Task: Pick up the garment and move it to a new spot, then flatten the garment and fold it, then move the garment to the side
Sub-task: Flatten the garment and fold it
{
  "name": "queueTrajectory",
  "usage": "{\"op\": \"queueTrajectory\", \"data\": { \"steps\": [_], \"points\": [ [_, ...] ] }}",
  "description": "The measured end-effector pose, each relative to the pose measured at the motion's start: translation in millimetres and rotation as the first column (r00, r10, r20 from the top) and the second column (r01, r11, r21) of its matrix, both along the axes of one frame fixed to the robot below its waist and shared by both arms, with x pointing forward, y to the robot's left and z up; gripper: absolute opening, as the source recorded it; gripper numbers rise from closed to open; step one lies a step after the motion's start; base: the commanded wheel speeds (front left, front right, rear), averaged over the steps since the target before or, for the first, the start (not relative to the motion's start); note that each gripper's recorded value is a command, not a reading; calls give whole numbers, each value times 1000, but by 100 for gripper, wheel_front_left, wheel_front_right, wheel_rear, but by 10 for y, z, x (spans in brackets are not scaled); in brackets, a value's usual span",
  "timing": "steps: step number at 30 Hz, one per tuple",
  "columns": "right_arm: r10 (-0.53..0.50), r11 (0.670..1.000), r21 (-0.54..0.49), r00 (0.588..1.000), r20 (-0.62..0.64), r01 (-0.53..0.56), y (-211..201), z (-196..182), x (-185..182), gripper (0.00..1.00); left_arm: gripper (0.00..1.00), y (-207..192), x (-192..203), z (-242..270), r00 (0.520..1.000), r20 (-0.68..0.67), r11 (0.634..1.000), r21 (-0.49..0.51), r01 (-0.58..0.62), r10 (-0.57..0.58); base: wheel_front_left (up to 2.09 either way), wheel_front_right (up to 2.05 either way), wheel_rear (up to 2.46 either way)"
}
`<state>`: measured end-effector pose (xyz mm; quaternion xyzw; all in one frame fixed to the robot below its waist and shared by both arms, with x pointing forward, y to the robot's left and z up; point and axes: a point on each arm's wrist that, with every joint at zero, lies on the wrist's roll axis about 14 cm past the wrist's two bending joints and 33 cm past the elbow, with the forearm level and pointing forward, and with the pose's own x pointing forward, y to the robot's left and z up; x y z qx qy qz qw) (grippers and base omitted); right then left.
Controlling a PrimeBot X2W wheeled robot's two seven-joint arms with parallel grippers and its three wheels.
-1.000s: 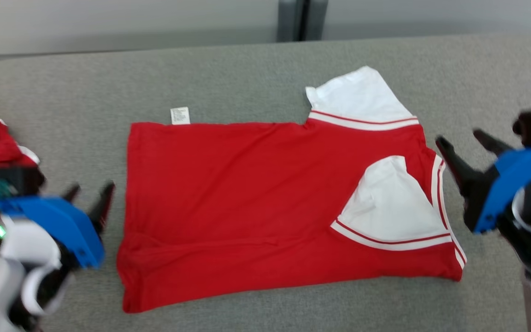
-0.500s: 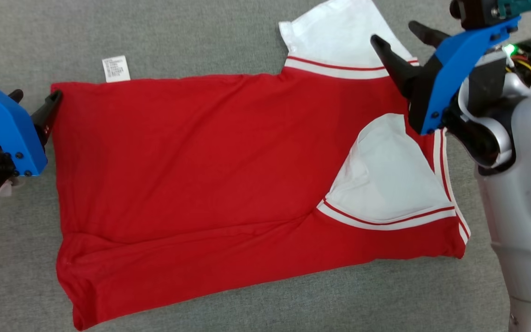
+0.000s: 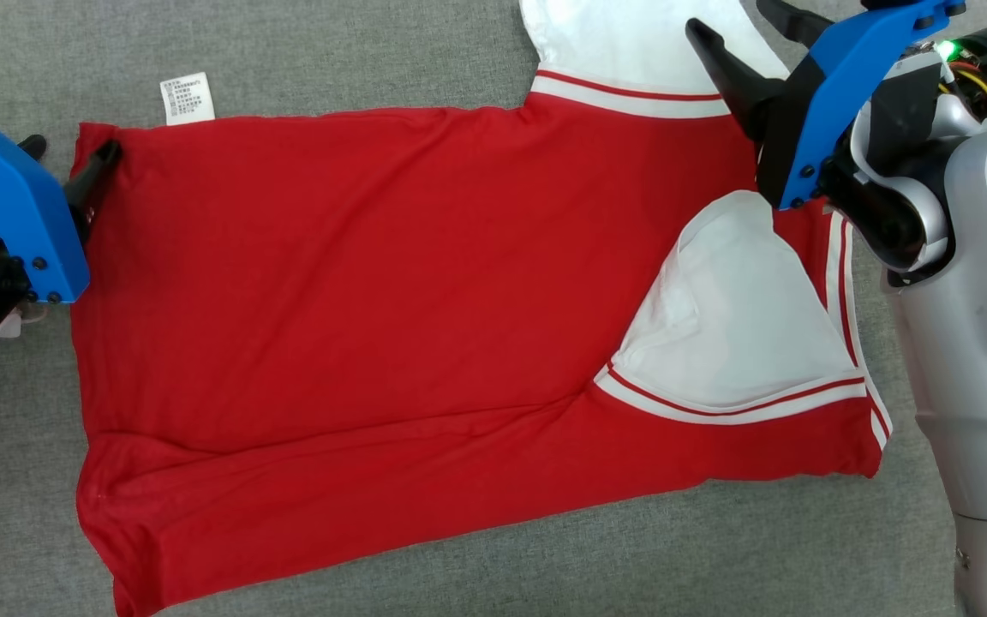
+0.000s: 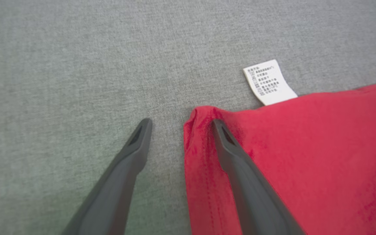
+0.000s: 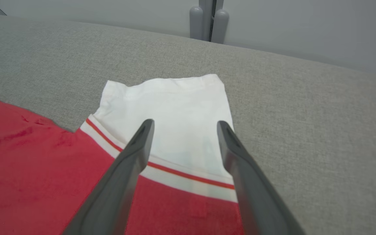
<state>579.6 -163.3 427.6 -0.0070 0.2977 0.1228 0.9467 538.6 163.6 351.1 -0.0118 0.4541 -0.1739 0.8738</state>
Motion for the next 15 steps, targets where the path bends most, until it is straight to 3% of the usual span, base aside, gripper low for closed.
{"op": "queueTrajectory", "data": {
  "steps": [8, 9, 10, 11, 15],
  "points": [
    [0, 1000, 4, 1000, -9, 0, 5, -85, 40, 100, 100, -44, 12, -52, 1000, -14, 1000, -7, 25, -25, 0, 0, 0],
    [1, 1000, 4, 1000, -9, -1, 8, -88, 50, 100, 92, -54, 7, -66, 999, -20, 1000, -12, 28, -29, 0, 0, 0],
    [1, 1000, 6, 1000, -8, -1, 9, -97, 65, 100, 8, -73, -10, -87, 998, -35, 999, -20, 44, -45, 0, 0, 0],
    [0, 1000, 7, 1000, -12, 0, 9, -113, 67, 100, 0, -82, -15, -93, 998, -42, 999, -27, 47, -48, 0, 0, 0],
    [-1, 1000, 6, 1000, -20, 1, 6, -142, 112, 100, 0, -134, -31, -116, 997, -42, 997, -48, 57, -59, 0, 0, 0]
  ]
}}
